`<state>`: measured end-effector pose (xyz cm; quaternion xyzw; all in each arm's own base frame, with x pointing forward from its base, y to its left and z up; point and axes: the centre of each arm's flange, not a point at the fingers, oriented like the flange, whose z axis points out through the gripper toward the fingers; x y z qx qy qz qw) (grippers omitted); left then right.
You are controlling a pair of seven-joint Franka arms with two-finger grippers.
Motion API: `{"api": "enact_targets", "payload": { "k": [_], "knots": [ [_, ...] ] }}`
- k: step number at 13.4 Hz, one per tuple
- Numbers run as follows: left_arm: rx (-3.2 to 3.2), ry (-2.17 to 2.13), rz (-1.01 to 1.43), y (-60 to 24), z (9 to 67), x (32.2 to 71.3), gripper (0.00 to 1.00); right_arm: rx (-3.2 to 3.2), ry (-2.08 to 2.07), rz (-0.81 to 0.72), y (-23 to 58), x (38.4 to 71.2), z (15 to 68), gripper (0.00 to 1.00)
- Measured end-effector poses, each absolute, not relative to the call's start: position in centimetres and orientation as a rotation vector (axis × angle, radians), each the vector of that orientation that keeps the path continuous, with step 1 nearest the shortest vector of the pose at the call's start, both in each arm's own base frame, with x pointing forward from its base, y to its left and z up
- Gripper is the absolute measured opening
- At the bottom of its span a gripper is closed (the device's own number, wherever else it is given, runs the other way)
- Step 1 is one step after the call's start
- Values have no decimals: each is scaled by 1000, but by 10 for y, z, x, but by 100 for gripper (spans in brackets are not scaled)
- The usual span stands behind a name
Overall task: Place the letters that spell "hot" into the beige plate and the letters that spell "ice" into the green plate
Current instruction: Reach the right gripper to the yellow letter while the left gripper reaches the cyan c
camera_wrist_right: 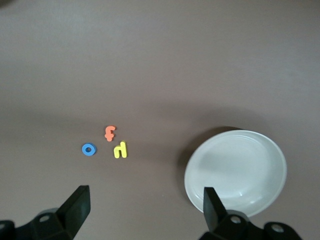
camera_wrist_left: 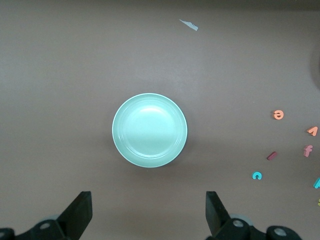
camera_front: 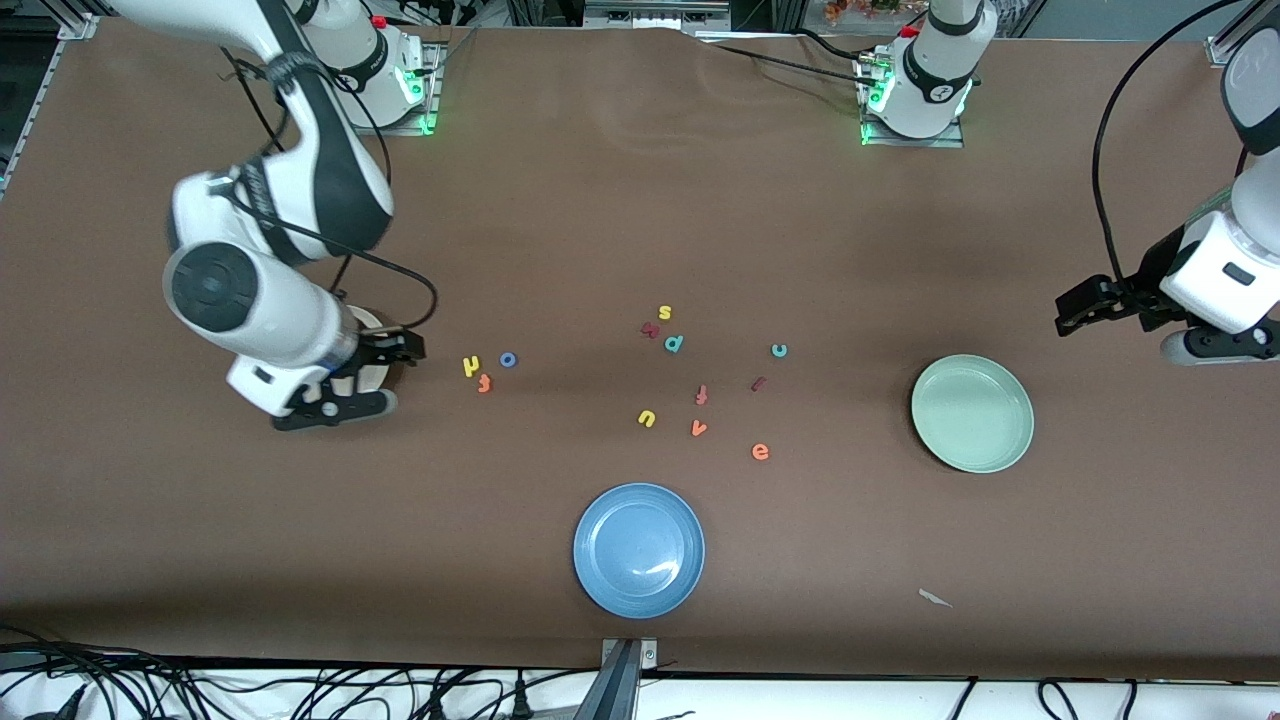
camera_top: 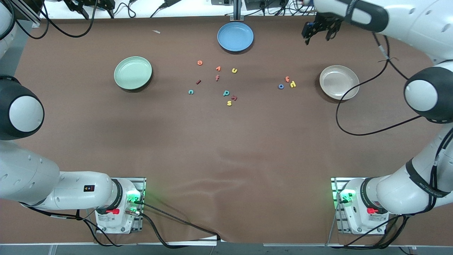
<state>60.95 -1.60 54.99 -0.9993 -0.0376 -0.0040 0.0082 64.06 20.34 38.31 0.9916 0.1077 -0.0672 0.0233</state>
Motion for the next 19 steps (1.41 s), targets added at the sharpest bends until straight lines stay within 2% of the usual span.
{"api": "enact_targets", "payload": {
  "k": [4,9,13,16,17,19],
  "knots": [
    [-3130,-25,33,-49,504,614,100,3056,422,-290,223,639,330,100],
    [-3153,110,141,-105,429,606,100,3067,516,-266,232,617,248,100],
    [-3214,139,161,-139,379,604,100,3068,552,-269,232,595,213,100],
    [-3230,128,119,-179,331,583,100,3076,578,-240,238,582,196,97],
    [-3232,125,114,-194,316,573,100,3076,584,-235,240,580,195,89],
    [-3232,135,111,-221,291,553,100,3075,594,-232,244,578,195,63]
  ]
}}
